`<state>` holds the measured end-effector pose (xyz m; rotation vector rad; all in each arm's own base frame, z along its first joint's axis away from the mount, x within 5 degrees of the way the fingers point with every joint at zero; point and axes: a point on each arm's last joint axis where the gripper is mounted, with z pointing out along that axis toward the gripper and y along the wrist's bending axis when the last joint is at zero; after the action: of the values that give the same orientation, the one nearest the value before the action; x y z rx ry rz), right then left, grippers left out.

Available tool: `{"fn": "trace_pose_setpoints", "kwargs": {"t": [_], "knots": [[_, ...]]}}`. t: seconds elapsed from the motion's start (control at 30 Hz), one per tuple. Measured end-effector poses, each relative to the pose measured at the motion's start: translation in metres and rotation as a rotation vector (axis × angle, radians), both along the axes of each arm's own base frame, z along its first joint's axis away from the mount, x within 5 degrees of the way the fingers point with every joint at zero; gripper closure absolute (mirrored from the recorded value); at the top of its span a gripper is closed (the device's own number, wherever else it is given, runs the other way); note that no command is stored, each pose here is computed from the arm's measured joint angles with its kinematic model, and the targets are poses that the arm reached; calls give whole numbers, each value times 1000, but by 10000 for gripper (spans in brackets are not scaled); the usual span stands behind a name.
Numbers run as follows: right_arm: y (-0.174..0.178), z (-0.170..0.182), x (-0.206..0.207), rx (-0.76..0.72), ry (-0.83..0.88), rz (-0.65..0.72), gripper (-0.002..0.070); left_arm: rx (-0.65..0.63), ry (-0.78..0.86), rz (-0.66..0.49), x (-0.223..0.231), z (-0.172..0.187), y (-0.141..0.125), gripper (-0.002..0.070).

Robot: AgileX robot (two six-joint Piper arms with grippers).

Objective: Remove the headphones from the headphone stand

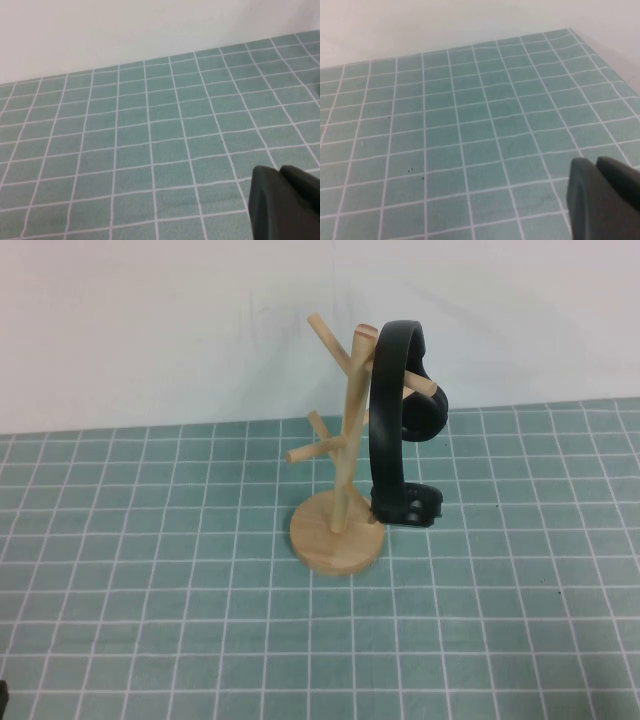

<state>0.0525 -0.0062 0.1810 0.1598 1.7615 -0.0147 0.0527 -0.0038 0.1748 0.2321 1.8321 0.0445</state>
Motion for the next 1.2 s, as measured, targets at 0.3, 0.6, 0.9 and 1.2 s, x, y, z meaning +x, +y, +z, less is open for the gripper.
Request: {"fn": "trace_pose_setpoints", "kwargs": {"t": [0.3,0.6,0.9,1.2], "knots": [[0,6,1,-6,-65,5,682,0,0,37,0,0,2,680],[0,6,1,-28,-63,6,682,0,0,54,0,0,3,680],[0,6,1,-22,-68,7,682,0,0,-28,0,0,-1,680],[4,44,-2,-58,-486,38,682,0,0,-30,0,0,-2,680]]}}
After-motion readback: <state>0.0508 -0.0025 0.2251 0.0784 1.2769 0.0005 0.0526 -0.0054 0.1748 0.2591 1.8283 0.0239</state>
